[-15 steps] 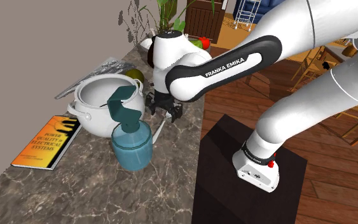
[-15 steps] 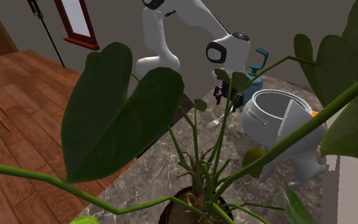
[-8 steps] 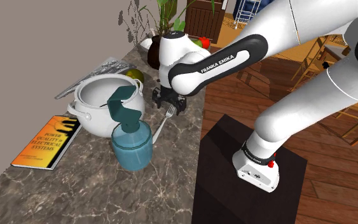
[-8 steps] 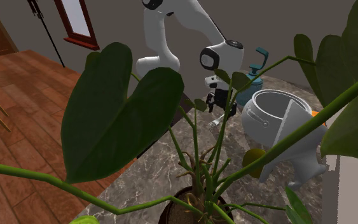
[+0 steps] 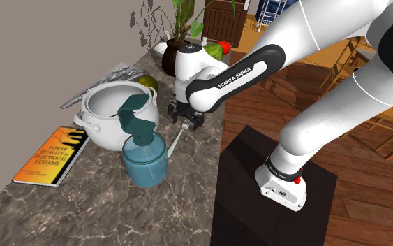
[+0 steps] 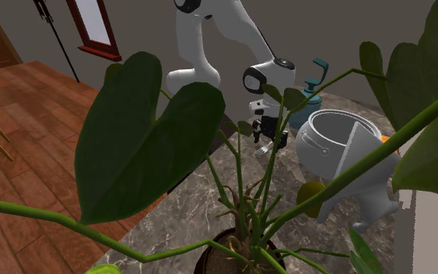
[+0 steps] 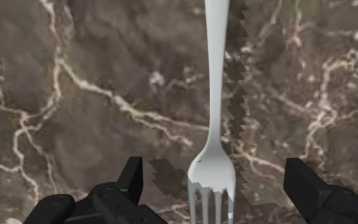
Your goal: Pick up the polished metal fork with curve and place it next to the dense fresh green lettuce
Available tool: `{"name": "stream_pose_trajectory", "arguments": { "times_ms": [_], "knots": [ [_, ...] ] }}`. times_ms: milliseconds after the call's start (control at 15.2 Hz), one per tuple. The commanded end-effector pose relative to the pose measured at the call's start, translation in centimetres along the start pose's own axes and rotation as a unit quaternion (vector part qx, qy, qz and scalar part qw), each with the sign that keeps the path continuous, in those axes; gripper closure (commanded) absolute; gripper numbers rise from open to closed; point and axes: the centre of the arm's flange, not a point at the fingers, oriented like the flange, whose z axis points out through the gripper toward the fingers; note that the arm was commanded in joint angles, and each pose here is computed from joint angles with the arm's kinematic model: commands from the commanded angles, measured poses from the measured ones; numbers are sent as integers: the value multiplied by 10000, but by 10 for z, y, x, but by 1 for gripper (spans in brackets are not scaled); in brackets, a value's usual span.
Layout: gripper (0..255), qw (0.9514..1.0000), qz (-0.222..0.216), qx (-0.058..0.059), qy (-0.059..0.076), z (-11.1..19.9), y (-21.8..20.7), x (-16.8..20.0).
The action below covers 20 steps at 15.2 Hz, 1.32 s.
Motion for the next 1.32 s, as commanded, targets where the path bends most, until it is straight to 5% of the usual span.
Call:
{"name": "stream_pose_trajectory", "arguments": {
  "times_ms": [0,264,330,924,1254],
  "knots": [
    [0,10000,0,1,0,0,0,0],
    [0,10000,0,1,0,0,0,0],
    [255,10000,0,1,0,0,0,0],
    [255,10000,0,1,0,0,0,0],
    [255,10000,0,1,0,-26,-1,2]
  ]
}}
